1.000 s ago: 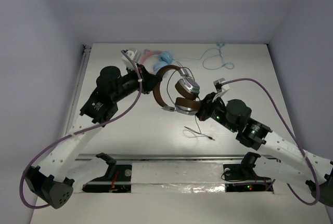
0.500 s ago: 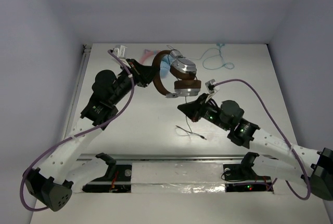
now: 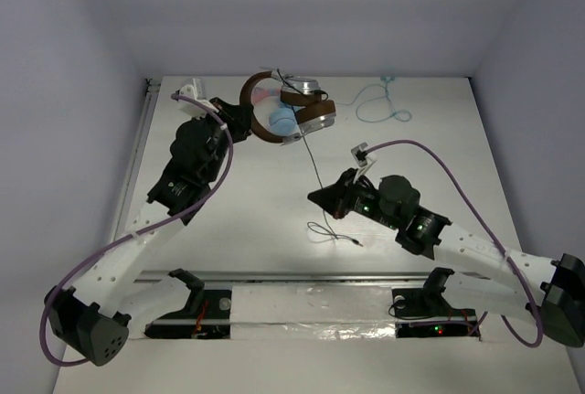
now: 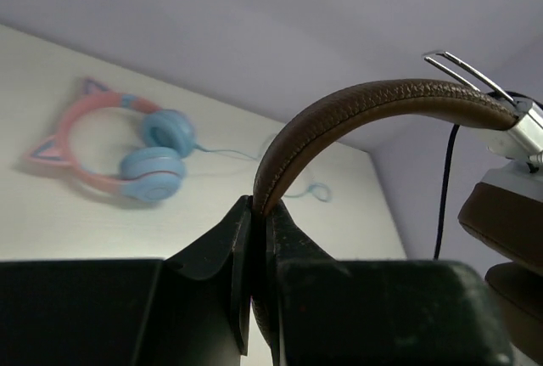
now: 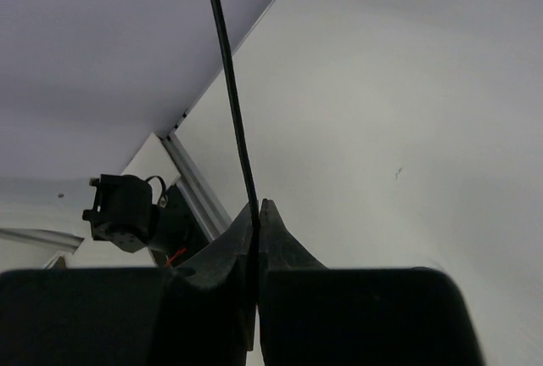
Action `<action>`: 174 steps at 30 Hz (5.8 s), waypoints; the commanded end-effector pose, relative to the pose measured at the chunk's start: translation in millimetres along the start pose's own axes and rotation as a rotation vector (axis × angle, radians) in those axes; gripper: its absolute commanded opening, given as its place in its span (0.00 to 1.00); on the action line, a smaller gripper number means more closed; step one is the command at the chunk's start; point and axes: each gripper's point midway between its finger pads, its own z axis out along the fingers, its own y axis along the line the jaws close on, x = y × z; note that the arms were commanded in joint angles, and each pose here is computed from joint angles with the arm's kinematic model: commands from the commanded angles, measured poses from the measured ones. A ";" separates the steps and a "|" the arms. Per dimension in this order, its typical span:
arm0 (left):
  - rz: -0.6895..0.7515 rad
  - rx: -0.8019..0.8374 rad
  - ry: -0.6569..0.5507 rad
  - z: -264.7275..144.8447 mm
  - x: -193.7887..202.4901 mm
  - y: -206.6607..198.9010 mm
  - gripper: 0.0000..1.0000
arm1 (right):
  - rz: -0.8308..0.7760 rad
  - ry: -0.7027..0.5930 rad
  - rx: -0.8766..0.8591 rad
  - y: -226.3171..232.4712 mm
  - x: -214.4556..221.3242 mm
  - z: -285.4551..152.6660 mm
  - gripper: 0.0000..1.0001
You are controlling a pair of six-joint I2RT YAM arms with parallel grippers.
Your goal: Wrap the headphones
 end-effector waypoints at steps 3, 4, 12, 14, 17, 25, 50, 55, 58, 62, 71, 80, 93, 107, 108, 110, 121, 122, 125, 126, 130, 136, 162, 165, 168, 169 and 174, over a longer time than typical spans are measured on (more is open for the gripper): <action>0.005 -0.243 -0.182 14.4 -18.0 41.9 0.00 | 0.001 0.127 0.009 15.7 16.5 -0.4 0.00; 0.017 -0.266 -0.180 15.6 -12.7 45.1 0.00 | 0.000 0.162 0.030 14.6 24.0 -2.7 0.00; 0.091 -0.421 -0.171 19.7 28.7 69.8 0.00 | 0.003 0.277 0.061 27.6 35.8 -3.9 0.00; 0.131 -0.451 -0.163 17.9 35.3 70.6 0.00 | 0.002 0.293 0.095 24.1 39.7 -4.8 0.00; 0.209 -0.498 -0.149 9.2 45.9 78.5 0.00 | 0.015 0.272 0.068 35.8 27.5 -12.4 0.00; 0.372 -0.563 0.016 -32.6 105.8 108.8 0.00 | -0.009 0.192 0.048 61.0 -17.8 -33.9 0.12; 0.693 -0.251 0.643 -124.4 195.3 63.3 0.00 | -0.357 0.425 0.460 5.8 -45.0 -39.1 0.00; 0.662 -0.009 0.722 -132.8 197.0 22.8 0.00 | -0.422 0.384 0.559 -5.2 -66.5 -41.4 0.00; 0.703 0.055 0.759 -135.7 199.8 16.3 0.00 | -0.469 0.340 0.615 -15.6 -76.5 -41.9 0.00; 0.706 0.111 0.754 -137.0 196.3 7.5 0.00 | -0.496 0.325 0.646 -23.9 -77.1 -38.3 0.00; 0.790 0.053 0.720 -132.3 176.3 22.5 0.00 | -0.510 0.206 0.704 -31.8 -94.3 -40.3 0.08; 0.798 0.009 0.719 -115.2 172.1 36.9 0.00 | -0.427 0.202 0.562 -11.5 -86.0 -57.6 0.17; 0.613 0.484 0.800 -144.9 176.9 -34.1 0.00 | -0.454 0.141 0.780 -47.0 -97.1 -69.3 0.01; 0.500 0.534 0.622 -134.7 125.2 -57.8 0.00 | -0.256 -0.095 0.556 -45.8 -115.1 -68.0 0.19; 0.490 0.554 0.611 -134.8 122.5 -63.4 0.00 | -0.240 -0.093 0.529 -43.1 -111.2 -64.9 0.21; 0.476 0.594 0.596 -136.4 116.4 -74.3 0.00 | -0.220 -0.108 0.457 -36.5 -108.6 -55.1 0.21; 0.344 0.581 0.404 -118.9 47.8 -118.9 0.00 | -0.114 -0.228 0.235 -31.0 -80.0 -31.3 0.35; 0.331 0.570 0.398 -116.1 44.9 -120.8 0.00 | -0.112 -0.209 0.218 -33.5 -69.5 -29.3 0.38; 0.315 0.545 0.369 -105.9 34.5 -128.4 0.00 | -0.095 -0.197 0.179 -36.5 -54.7 -22.3 0.42; 0.313 0.545 0.368 -102.0 34.7 -131.2 0.00 | -0.086 -0.189 0.178 -39.1 -50.2 -19.3 0.46; 0.285 0.545 0.343 -93.2 22.5 -143.4 0.00 | -0.081 -0.183 0.176 -46.2 -41.3 -11.3 0.47; 0.254 0.524 0.328 -84.4 13.6 -150.0 0.00 | -0.070 -0.188 0.204 -60.4 -30.9 -6.0 0.47; 0.184 0.446 0.164 -72.6 -41.5 -160.5 0.00 | 0.095 -0.149 0.150 -75.8 22.4 -12.2 0.51; 0.185 0.445 0.165 -71.2 -40.7 -160.8 0.00 | 0.092 -0.121 0.115 -69.3 26.5 -11.5 0.56; 0.183 0.444 0.167 -70.5 -39.2 -160.3 0.00 | 0.093 -0.118 0.111 -68.5 27.8 -13.9 0.57; 0.184 0.417 0.153 -67.9 -42.0 -156.4 0.00 | 0.090 -0.123 0.108 -66.7 25.9 -16.3 0.61; 0.178 0.411 0.139 -67.7 -45.4 -156.2 0.00 | 0.086 -0.152 0.110 -63.7 18.6 -24.6 0.64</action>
